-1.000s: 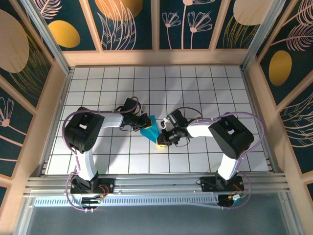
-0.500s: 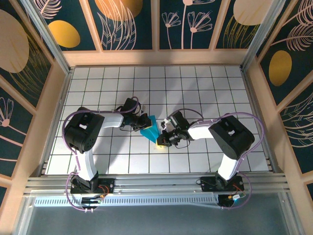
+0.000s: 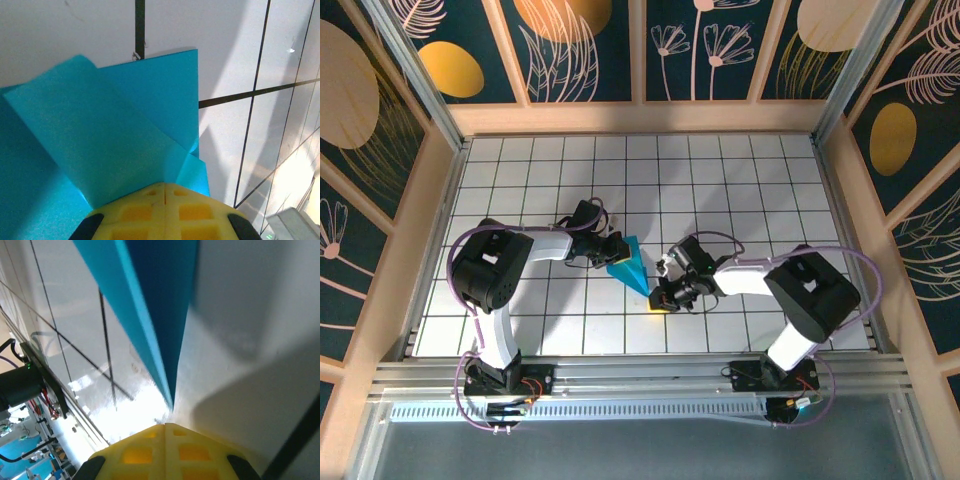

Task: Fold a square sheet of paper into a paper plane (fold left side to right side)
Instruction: Fourth fold the wing at the center of the table.

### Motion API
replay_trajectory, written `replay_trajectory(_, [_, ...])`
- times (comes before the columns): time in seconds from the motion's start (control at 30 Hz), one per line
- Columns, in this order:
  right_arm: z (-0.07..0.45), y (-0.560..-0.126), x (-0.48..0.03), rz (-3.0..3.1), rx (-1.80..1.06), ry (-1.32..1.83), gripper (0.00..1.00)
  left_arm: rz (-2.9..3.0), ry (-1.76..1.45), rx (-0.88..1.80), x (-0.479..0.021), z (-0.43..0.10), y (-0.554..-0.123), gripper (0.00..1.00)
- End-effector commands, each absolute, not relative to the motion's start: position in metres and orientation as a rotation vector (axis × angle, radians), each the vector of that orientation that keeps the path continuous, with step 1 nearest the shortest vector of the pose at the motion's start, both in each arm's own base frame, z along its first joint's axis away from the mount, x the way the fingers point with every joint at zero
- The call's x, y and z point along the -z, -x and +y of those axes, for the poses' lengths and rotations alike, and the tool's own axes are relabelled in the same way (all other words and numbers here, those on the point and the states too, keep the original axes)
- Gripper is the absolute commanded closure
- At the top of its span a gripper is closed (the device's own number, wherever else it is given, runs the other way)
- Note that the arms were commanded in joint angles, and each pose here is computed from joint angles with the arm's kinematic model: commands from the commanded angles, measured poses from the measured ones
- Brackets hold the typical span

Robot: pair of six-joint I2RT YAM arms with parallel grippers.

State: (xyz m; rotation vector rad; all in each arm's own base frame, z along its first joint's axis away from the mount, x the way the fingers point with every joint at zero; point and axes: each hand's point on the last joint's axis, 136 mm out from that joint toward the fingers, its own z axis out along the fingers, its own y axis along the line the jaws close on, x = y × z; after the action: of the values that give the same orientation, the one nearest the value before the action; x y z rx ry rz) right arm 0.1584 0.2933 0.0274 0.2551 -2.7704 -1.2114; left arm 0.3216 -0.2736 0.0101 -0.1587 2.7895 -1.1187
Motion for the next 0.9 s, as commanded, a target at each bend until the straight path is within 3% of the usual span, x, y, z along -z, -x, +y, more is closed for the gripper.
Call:
replay_trajectory(0.0, [0.299,-0.169,-0.061,-2.783,1.278,-0.304,1.00,2.975,0.276,0.862,0.038,-0.240,-0.293,1.00])
replay_trajectory(0.13, [0.309,-0.189,-0.080,-2.812,1.353,-0.354,1.00,2.973,0.276,0.866,0.037,-0.240,-0.293,1.00])
replay_trajectory(0.37, [0.326,-0.228,-0.064,-2.887,1.338,-0.288,1.00,2.973,0.273,0.865,0.037,-0.240,-0.293,1.00])
replay_trajectory(0.87, [0.324,-0.233,-0.038,-2.862,1.369,-0.187,1.00,2.969,0.273,0.868,0.036,-0.241,-0.294,1.00])
